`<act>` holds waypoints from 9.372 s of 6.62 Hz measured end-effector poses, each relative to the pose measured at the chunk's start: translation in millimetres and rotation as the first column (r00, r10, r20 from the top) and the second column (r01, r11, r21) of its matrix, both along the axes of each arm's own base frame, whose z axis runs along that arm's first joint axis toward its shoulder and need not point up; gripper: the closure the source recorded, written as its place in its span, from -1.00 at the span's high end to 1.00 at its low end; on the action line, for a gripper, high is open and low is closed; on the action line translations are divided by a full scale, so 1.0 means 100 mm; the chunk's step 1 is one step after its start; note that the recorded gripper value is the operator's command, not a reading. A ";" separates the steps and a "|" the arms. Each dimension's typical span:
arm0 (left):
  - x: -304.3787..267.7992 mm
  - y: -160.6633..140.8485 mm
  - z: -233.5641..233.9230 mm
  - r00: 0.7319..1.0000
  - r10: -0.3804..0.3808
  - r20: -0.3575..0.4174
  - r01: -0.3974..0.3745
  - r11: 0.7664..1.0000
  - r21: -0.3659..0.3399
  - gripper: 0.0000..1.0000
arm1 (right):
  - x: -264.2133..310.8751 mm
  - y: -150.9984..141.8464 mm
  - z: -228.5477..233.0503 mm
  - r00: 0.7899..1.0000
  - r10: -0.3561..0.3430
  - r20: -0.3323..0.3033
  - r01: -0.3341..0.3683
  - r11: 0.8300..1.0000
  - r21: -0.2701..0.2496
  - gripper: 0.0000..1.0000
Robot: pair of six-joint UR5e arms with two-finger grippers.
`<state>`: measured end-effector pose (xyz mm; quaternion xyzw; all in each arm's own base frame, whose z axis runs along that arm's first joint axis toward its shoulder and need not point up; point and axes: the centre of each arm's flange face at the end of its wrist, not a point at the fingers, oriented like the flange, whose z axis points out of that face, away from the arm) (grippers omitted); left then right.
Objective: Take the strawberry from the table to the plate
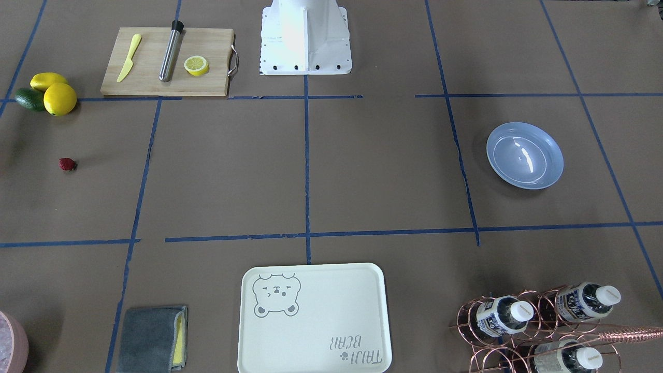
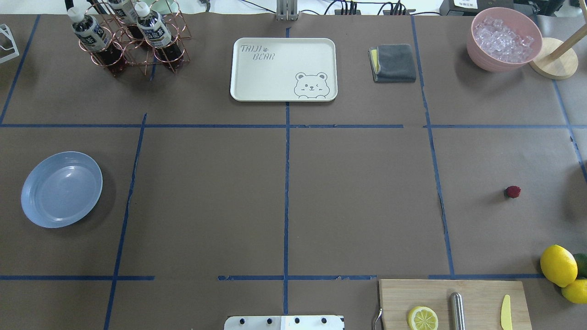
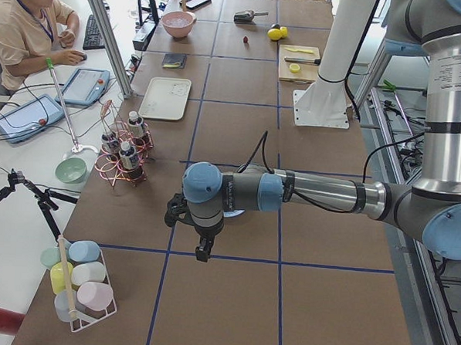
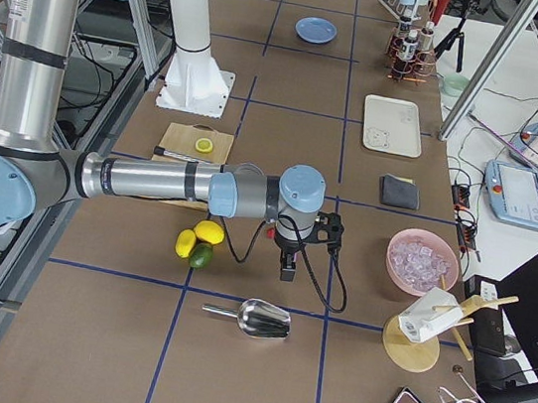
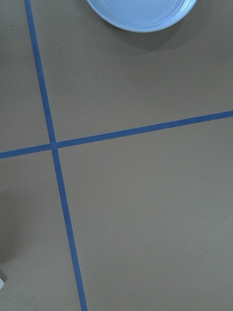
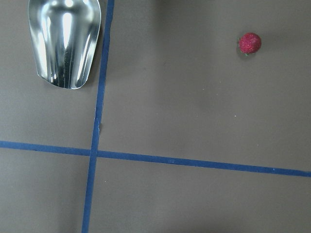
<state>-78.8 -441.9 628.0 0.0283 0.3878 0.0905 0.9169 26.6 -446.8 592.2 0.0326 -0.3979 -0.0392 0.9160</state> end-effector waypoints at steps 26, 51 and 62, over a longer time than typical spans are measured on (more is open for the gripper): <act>2.10 -0.05 0.20 0.991 -0.039 -0.127 0.034 0.999 -0.040 1.00 | -0.03 0.00 0.02 1.000 -0.024 -0.014 0.024 1.000 0.016 1.00; 4.96 -0.19 -2.93 0.902 -0.076 -0.424 -0.027 0.973 -0.231 -1.00 | -0.30 -0.01 -0.13 0.994 -0.075 0.083 0.071 0.996 0.044 1.00; 6.31 0.07 -3.31 0.904 -0.110 -0.414 0.028 0.980 -0.198 0.10 | -0.42 -0.01 -0.13 0.991 -0.102 0.081 0.098 0.994 0.048 1.00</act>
